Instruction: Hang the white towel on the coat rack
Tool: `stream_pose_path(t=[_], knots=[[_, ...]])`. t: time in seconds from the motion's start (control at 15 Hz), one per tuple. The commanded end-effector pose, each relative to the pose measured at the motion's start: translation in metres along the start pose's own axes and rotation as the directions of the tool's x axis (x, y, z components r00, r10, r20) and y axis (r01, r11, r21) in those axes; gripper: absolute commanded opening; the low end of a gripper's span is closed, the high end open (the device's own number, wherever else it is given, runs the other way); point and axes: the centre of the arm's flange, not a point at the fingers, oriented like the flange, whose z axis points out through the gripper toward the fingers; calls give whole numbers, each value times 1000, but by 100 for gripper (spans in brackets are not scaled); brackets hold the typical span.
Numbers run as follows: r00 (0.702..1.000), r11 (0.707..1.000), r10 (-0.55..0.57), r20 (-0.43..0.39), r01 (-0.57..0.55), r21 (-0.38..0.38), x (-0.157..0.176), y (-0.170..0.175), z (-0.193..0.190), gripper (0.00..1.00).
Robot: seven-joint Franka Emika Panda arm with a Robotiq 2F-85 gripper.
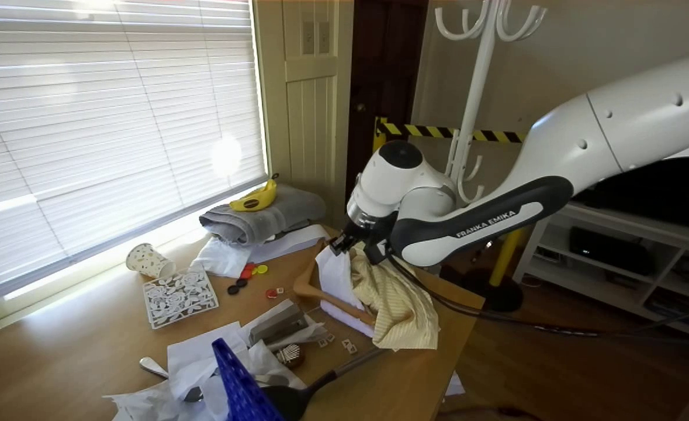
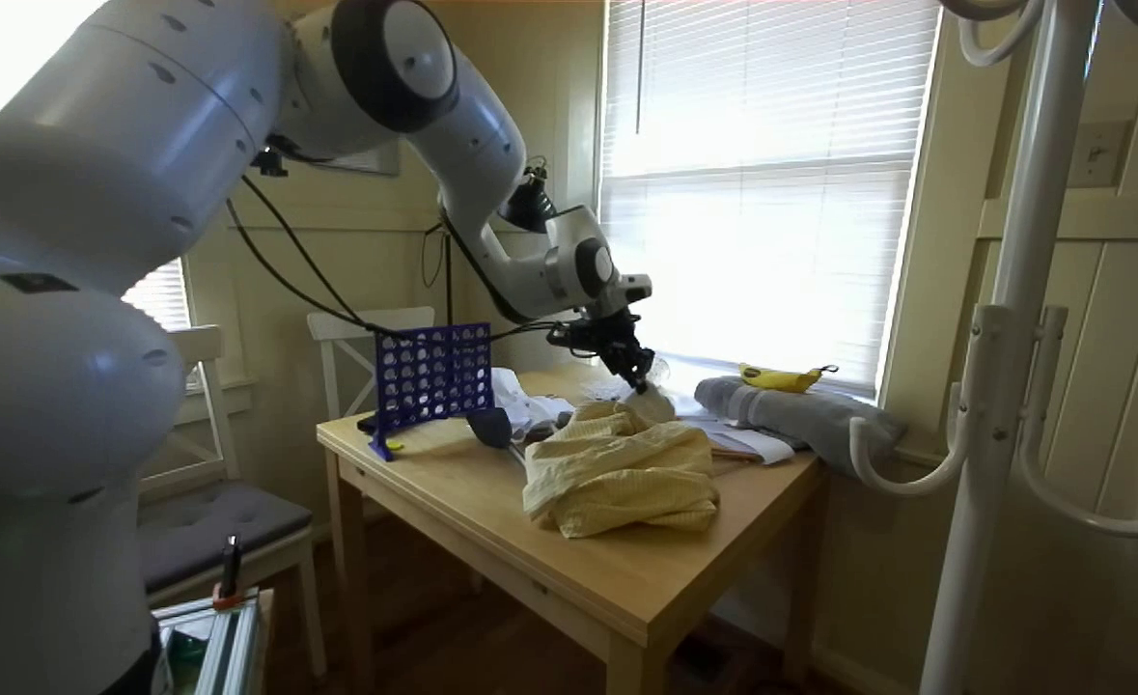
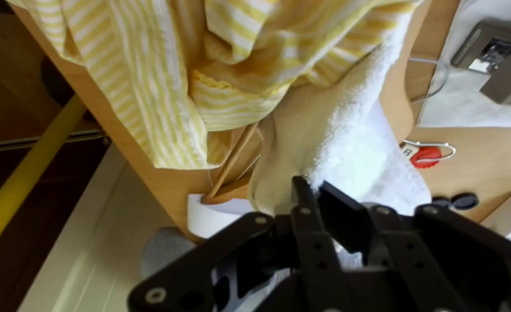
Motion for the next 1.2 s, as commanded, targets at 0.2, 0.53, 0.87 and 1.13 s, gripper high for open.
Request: stream_pose_path(t=[0.2,0.53,0.87,1.13], knots=[[954,960,179,-242,-224,-171,-59,39,-105,2],[888,915,227,-400,-335,-225,-66,65,-162,2],[825,899,315,-469,-418,-133,-114,76,-190,2],[856,905,294,-426,-393,-165,-98,67,-156,8]])
